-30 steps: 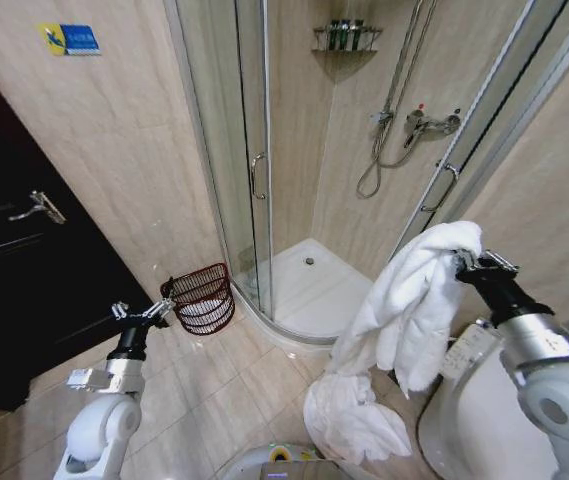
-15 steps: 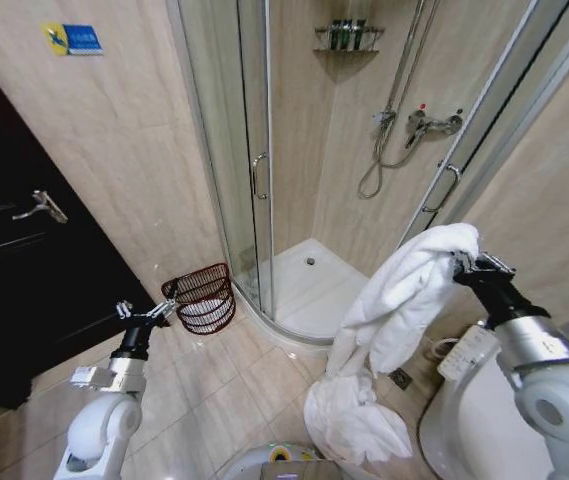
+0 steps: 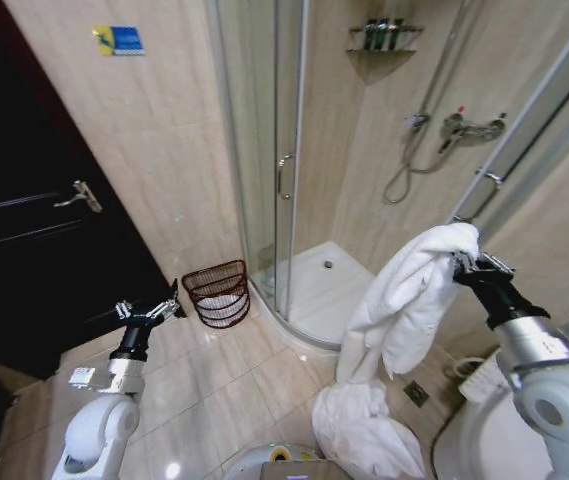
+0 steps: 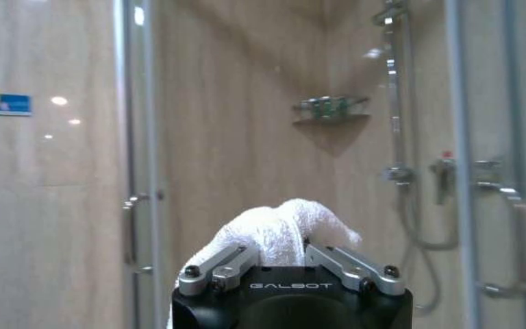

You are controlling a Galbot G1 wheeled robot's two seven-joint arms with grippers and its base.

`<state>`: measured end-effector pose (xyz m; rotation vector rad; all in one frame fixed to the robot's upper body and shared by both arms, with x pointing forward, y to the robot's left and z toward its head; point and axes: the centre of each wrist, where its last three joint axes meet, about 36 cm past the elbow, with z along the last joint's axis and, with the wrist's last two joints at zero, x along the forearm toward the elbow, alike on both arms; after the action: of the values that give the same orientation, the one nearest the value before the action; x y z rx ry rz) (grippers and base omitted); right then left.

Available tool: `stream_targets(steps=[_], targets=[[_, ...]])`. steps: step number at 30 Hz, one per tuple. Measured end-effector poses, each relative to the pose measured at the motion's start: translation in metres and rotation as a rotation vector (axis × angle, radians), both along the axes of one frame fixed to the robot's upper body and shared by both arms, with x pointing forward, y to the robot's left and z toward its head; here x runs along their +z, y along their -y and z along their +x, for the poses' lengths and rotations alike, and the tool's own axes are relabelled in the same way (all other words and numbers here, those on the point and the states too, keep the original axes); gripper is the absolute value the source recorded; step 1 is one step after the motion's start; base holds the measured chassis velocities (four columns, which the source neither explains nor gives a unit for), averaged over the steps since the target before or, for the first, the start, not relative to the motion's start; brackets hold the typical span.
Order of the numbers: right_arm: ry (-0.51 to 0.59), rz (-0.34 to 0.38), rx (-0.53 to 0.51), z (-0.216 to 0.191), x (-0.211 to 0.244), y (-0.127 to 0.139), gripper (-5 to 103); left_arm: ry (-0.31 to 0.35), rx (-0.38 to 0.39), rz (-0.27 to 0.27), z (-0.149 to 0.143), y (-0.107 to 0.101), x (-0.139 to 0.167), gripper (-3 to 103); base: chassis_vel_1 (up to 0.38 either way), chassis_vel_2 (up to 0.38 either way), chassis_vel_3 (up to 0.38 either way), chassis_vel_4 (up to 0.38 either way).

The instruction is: Discard the used towel into the hamper.

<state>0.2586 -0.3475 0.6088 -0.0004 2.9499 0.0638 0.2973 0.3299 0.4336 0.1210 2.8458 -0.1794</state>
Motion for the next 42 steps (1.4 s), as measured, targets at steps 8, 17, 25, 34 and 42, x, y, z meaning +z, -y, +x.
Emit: stream_targets(steps=[8, 17, 25, 34, 42], targets=[[0.0, -0.03, -0.024, -0.0008, -0.0011, 0.0002, 7, 0.026, 0.006, -0.002, 0.0018, 0.0026, -0.0017, 100, 0.098, 0.091, 0.088, 0.08], [0.005, -0.038, -0.028, 0.0001, -0.0011, -0.0008, 7, 0.037, -0.002, 0.005, 0.002, 0.0067, 0.0016, 100, 0.042, 0.043, -0.047, -0.068], [0.008, -0.039, -0.021, 0.0006, -0.0014, -0.0014, 7, 0.043, -0.005, 0.007, 0.0024, 0.0076, 0.0041, 100, 0.194, 0.179, -0.168, -0.161], [0.012, -0.04, -0.026, -0.0003, -0.0014, -0.0005, 7, 0.041, -0.007, 0.017, 0.0013, 0.0069, 0.0039, 100, 0.239, 0.261, -0.255, -0.252], [0.025, -0.03, -0.027, 0.0003, -0.0012, -0.0011, 7, 0.05, 0.001, 0.02, 0.0018, 0.0052, 0.0053, 100, 0.14, 0.144, -0.136, -0.158]])
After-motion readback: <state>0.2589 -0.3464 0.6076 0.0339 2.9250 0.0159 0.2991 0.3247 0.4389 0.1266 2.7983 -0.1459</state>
